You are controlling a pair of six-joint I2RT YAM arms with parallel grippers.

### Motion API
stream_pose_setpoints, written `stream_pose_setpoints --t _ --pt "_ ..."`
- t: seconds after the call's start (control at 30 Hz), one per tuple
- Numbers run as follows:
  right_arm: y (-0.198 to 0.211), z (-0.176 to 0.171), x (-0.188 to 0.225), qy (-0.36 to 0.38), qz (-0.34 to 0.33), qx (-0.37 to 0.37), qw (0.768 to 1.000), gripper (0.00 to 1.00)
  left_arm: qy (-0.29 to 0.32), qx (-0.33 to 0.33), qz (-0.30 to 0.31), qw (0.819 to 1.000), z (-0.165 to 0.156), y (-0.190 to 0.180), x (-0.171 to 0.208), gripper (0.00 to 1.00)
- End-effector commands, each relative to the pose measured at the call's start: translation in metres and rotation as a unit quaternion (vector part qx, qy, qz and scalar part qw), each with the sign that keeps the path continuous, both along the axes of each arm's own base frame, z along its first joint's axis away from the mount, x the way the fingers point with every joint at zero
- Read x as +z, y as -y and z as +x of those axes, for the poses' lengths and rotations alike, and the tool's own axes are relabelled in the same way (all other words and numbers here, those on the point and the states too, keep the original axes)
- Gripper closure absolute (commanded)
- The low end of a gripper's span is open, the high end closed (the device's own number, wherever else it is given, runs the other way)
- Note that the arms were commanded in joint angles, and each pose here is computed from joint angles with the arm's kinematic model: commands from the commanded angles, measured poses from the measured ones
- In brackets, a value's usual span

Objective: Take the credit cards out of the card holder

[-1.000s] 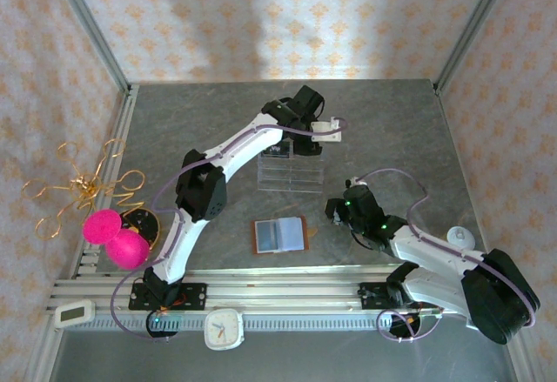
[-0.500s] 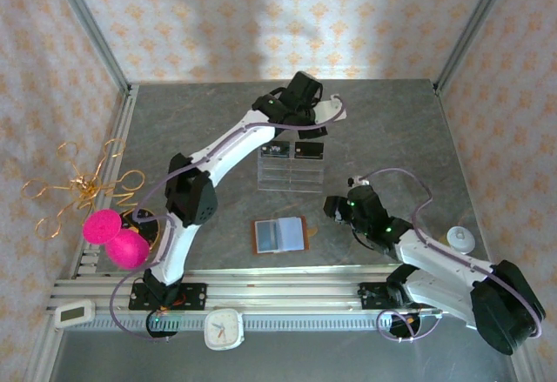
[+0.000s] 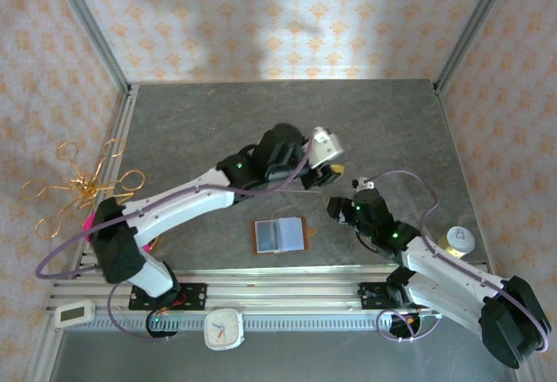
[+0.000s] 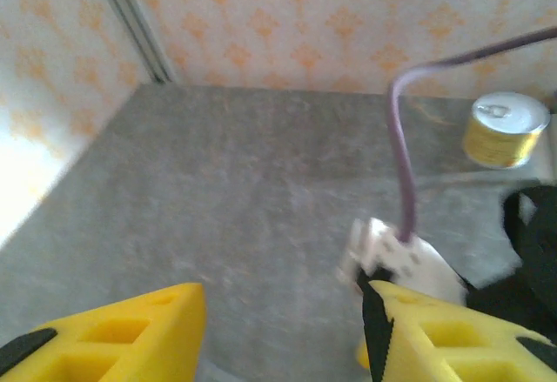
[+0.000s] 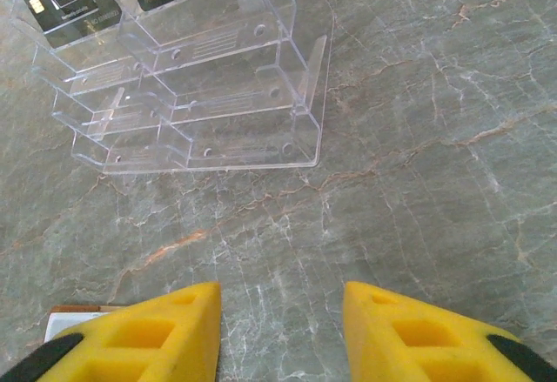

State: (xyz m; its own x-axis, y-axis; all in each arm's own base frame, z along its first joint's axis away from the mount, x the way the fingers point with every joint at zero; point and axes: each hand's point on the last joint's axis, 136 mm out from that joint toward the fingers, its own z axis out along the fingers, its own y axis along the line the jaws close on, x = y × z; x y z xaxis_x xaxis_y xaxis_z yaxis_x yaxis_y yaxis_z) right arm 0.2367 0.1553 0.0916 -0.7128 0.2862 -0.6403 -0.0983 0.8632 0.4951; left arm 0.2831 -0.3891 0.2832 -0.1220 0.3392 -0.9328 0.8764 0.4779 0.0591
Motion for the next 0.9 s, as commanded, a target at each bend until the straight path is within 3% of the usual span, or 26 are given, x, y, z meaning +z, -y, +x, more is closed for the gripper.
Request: stream_pose_setpoints --t 0.0,0.13,0.33,0.6,0.87 --pt "0.006 -0.007 -0.009 -0.011 0.0 -0.004 1.0 0.6 -0.079 0.059 -0.168 0.981 -0.009 -0.017 0.01 0.46" --pt "0.003 -0.012 -0.011 -0.016 0.009 0.005 1.0 0.6 -0.149 0.108 -0.229 0.956 -0.031 -0.058 -0.031 0.47" --pt "-0.02 -0.019 -0.009 -0.017 0.018 0.045 0.999 0.6 -0.212 0.163 -0.257 0.929 -0.056 -0.102 -0.09 0.47" --pt "-0.079 -0.033 0.002 0.004 -0.03 0.12 0.992 0.6 -0.229 0.235 -0.28 0.902 -0.061 -0.139 -0.117 0.48" --pt "-0.127 -0.039 -0.018 -0.001 -0.105 0.177 0.979 0.61 -0.21 0.284 -0.279 0.893 -0.053 -0.159 -0.115 0.48"
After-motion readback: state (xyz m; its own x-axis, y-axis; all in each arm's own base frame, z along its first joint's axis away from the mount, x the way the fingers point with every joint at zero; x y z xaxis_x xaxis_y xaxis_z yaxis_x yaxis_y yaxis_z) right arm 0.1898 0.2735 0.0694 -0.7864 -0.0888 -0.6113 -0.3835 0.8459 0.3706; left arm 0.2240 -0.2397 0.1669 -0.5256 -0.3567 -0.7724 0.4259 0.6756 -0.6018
